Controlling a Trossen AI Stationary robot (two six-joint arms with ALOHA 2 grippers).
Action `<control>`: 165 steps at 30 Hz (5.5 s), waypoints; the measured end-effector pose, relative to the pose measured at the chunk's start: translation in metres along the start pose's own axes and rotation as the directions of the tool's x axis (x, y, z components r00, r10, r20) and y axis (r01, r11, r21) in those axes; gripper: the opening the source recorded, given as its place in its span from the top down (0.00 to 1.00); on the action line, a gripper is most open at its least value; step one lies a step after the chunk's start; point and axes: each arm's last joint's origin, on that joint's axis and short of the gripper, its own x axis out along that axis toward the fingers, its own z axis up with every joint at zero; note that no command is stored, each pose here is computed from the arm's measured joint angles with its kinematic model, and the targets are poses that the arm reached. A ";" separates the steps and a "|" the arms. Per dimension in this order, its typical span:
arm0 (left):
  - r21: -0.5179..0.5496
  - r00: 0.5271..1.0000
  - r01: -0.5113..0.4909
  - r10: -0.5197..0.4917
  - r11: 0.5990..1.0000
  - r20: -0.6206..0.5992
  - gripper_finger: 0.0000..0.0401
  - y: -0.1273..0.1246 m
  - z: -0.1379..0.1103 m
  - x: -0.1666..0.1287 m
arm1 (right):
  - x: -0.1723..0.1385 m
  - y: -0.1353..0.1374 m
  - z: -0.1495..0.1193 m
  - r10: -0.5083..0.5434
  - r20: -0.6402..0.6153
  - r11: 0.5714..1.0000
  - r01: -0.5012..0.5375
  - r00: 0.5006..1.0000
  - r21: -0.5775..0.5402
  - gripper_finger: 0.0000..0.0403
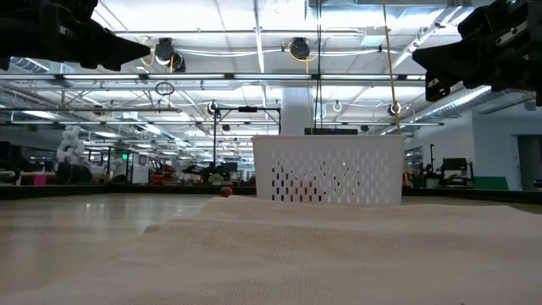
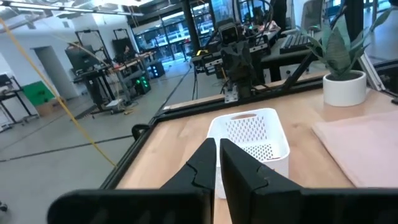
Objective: Pick and placing Produce into tupperware
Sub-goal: Put the red cherry into the white basket
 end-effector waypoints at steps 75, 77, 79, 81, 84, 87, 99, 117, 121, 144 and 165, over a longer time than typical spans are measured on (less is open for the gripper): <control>-0.123 0.539 0.119 -0.168 0.985 -0.826 0.92 0.158 0.042 0.191 | 0.000 0.000 0.000 -0.007 0.001 0.999 0.007 1.000 -0.041 1.00; -0.117 0.497 0.098 -0.151 0.988 -0.855 0.91 0.159 0.038 0.197 | 0.000 0.000 0.000 -0.007 0.001 0.999 0.007 1.000 -0.041 1.00; -0.111 0.433 0.089 -0.139 0.990 -0.891 0.90 0.161 0.030 0.200 | 0.000 0.000 0.000 -0.007 0.002 0.999 0.007 1.000 -0.041 1.00; -0.099 0.381 0.103 -0.131 0.990 -0.915 0.89 0.160 0.022 0.205 | 0.000 0.000 0.000 -0.007 0.002 0.999 0.007 1.000 -0.041 1.00; -0.097 0.347 0.161 -0.148 0.982 -0.926 0.88 0.158 0.013 0.209 | 0.000 0.000 0.000 -0.007 0.002 0.999 0.007 1.000 -0.041 1.00; -0.087 0.344 0.206 -0.156 0.975 -0.926 0.88 0.152 0.012 0.214 | 0.000 0.000 0.000 -0.007 0.003 0.999 0.007 1.000 -0.042 1.00; -0.065 0.332 0.273 -0.157 0.960 -0.930 0.88 0.128 0.015 0.226 | 0.000 0.000 0.001 -0.006 0.013 0.999 0.007 1.000 -0.045 1.00; -0.078 0.337 0.338 -0.198 0.938 -0.920 0.88 0.119 0.014 0.231 | 0.000 0.000 0.001 -0.006 0.012 1.000 0.007 1.000 -0.026 1.00; -0.079 0.338 0.336 -0.198 0.939 -0.920 0.88 0.119 0.014 0.231 | 0.000 0.000 0.001 -0.007 0.012 1.000 0.007 1.000 -0.026 1.00; -0.154 0.366 0.379 -0.301 0.912 -0.881 0.84 0.116 0.015 0.232 | 0.000 0.000 0.001 -0.006 0.012 1.000 0.007 1.000 -0.024 1.00; -0.145 0.273 0.380 -0.260 0.914 -0.926 0.25 0.087 -0.024 0.226 | 0.000 0.000 0.001 -0.006 0.008 1.000 0.007 1.000 -0.017 1.00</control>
